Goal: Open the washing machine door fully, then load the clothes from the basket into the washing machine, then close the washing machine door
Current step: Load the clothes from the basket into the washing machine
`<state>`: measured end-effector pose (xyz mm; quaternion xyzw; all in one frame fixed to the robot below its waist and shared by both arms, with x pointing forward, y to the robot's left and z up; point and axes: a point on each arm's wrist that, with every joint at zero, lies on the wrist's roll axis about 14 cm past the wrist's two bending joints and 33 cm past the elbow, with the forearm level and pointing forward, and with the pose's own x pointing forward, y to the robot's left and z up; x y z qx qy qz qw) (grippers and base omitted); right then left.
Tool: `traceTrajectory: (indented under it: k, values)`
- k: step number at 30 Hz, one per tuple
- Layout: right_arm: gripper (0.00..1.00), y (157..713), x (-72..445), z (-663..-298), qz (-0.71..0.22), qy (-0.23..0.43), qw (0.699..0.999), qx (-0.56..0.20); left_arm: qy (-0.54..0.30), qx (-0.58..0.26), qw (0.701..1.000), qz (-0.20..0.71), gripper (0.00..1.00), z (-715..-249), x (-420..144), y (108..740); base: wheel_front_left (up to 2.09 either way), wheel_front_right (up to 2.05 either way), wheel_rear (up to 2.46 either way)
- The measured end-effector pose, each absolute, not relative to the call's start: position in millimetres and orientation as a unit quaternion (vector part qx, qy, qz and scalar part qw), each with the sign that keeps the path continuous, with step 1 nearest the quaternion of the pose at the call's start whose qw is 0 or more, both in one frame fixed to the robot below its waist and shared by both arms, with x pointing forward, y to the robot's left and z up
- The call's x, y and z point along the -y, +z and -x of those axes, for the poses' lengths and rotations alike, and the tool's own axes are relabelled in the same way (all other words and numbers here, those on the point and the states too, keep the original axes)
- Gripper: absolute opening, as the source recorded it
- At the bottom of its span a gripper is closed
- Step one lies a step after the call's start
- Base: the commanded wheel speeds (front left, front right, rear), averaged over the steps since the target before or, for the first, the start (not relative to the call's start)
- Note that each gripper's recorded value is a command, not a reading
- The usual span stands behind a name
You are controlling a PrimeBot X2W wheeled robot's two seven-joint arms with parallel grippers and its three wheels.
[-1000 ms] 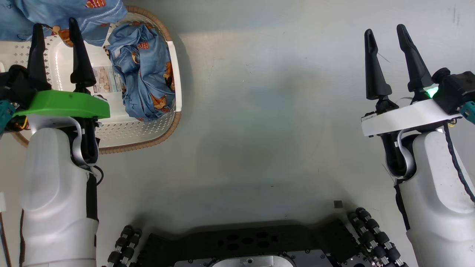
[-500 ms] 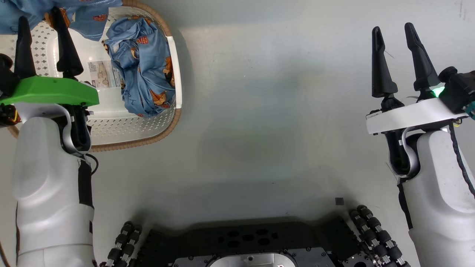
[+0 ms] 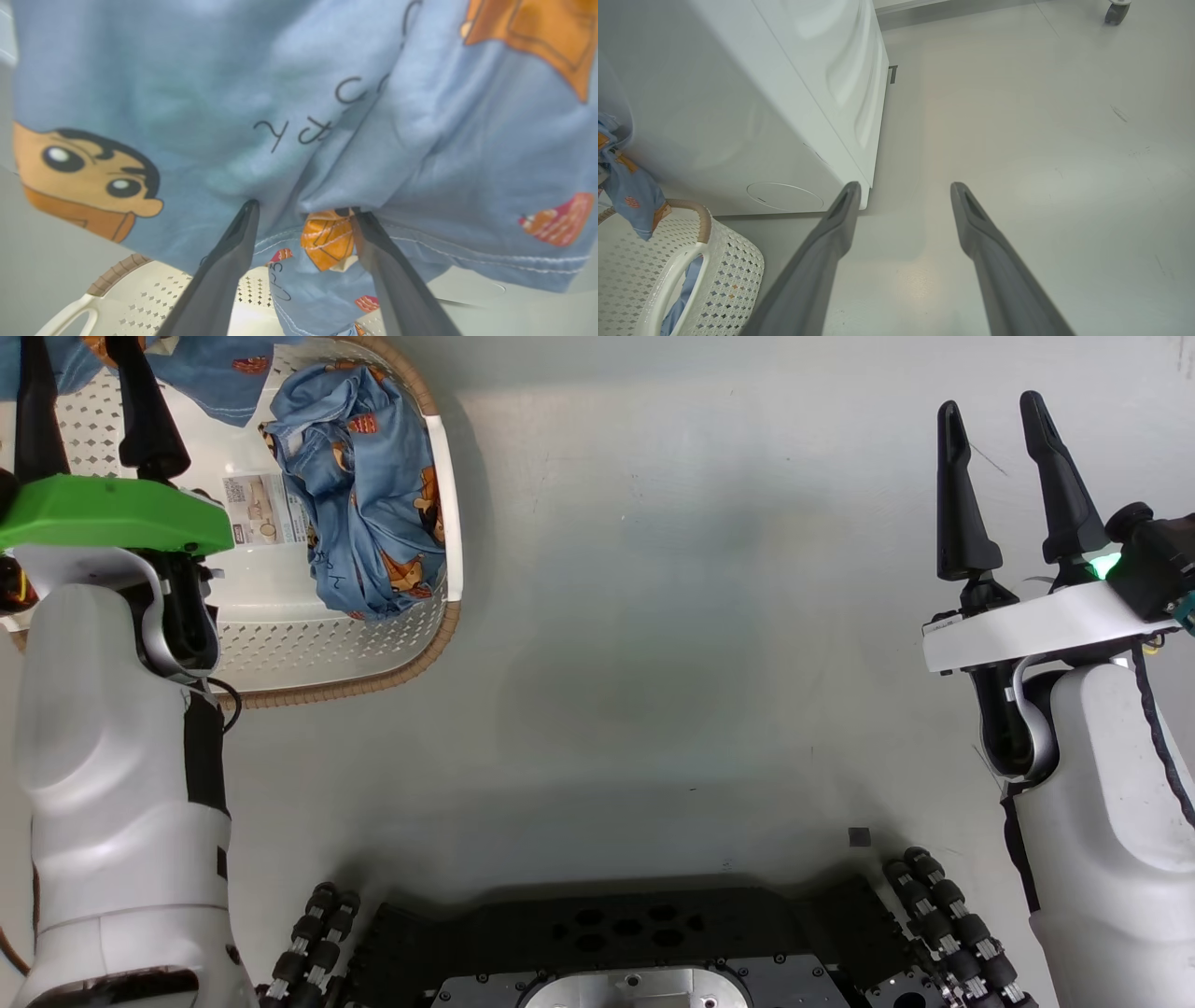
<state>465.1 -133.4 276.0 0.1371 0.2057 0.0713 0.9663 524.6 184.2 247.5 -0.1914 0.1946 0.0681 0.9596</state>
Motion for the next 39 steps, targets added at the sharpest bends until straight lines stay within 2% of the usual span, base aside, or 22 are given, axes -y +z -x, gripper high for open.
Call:
traceTrajectory:
  k: [16,18,19,20,28,39]
  values:
    - [1.00,267,134,-465,-0.138,0.070,0.965,-0.213,0.046,-0.179,0.964,0.193,1.00,-552,-178,250,0.00,0.00,0.00]
    - [1.00,268,134,-468,-0.137,0.070,0.966,-0.210,0.042,-0.178,0.964,0.193,0.41,-553,-176,250,0.00,0.00,0.00]
    - [1.00,269,134,-468,-0.137,0.070,0.966,-0.209,0.041,-0.179,0.964,0.194,0.16,-553,-175,250,0.00,0.00,0.00]
    - [1.00,269,134,-468,-0.137,0.070,0.966,-0.208,0.038,-0.179,0.963,0.197,0.00,-553,-173,251,0.00,0.00,0.00]
    - [1.00,276,133,-471,-0.137,0.071,0.967,-0.200,0.014,-0.165,0.962,0.219,0.00,-558,-156,266,0.00,0.00,0.00]
    - [1.00,289,133,-474,-0.139,0.072,0.970,-0.188,-0.008,-0.152,0.967,0.203,0.00,-552,-156,286,0.00,0.00,0.00]
